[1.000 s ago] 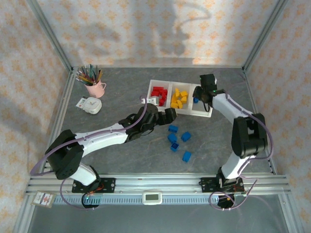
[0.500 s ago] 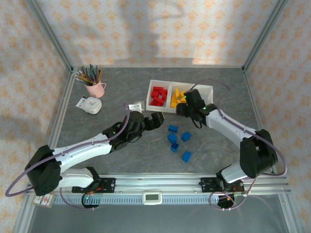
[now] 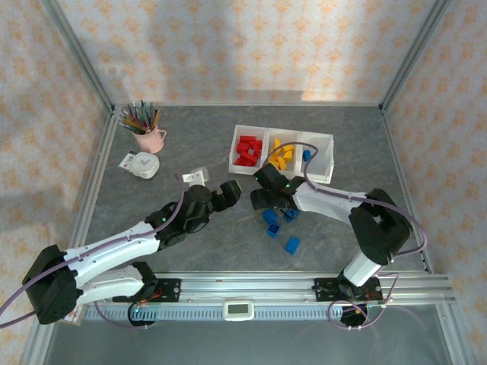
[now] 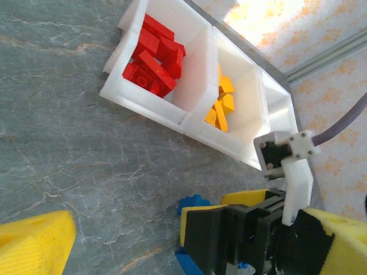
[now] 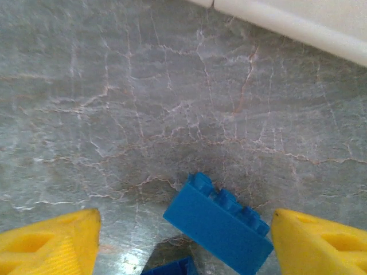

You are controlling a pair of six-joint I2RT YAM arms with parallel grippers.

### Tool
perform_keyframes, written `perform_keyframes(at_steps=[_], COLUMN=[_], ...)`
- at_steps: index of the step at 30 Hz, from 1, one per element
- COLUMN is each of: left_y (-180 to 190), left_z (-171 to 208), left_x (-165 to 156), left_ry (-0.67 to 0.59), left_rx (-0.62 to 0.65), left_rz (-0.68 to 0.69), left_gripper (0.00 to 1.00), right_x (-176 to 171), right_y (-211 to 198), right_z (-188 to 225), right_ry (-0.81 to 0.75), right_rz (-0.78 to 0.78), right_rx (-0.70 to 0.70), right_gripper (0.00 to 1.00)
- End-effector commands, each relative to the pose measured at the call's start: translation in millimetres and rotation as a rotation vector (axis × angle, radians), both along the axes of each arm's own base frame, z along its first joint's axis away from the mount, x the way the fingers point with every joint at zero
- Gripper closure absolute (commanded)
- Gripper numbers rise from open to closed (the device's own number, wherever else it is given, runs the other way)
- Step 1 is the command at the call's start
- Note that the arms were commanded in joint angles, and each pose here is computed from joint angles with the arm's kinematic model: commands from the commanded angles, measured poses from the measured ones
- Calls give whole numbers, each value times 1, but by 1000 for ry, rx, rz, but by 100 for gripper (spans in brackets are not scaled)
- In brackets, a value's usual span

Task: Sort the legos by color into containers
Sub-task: Pick up the lego from the center of the table.

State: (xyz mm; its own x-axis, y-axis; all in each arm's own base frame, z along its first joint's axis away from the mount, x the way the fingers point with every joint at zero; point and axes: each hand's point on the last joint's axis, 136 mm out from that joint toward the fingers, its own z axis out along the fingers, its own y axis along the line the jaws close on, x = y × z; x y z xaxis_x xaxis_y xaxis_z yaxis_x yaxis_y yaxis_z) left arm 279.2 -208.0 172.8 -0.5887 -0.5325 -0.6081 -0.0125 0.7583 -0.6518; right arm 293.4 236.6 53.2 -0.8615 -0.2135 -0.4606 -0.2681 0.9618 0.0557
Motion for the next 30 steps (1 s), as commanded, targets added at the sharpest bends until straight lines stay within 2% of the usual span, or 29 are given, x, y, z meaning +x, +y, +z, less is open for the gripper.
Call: perform_keyframes(at_steps=[1,6,12,30], left_y=[12,13,12,8], left_z=[-5,-8,-8,-8], left_x=[0,-1,-1,2], left_ry=[8,14,16,18], left_rx=[4,0,-1,-5], left_rz=[50,51,47,36], left_gripper=[1,1,1,1], right_x=[5,12,18,23], right_y=[-15,-22,-28,-29], right_z=[-11,-19,-24,-23], right_ry=[-22,-41,-32,-8], right_rz=[-42,-78,-118,-120], right_rx=[-98,-155,-155,-82], right_gripper=[22,22,31,68])
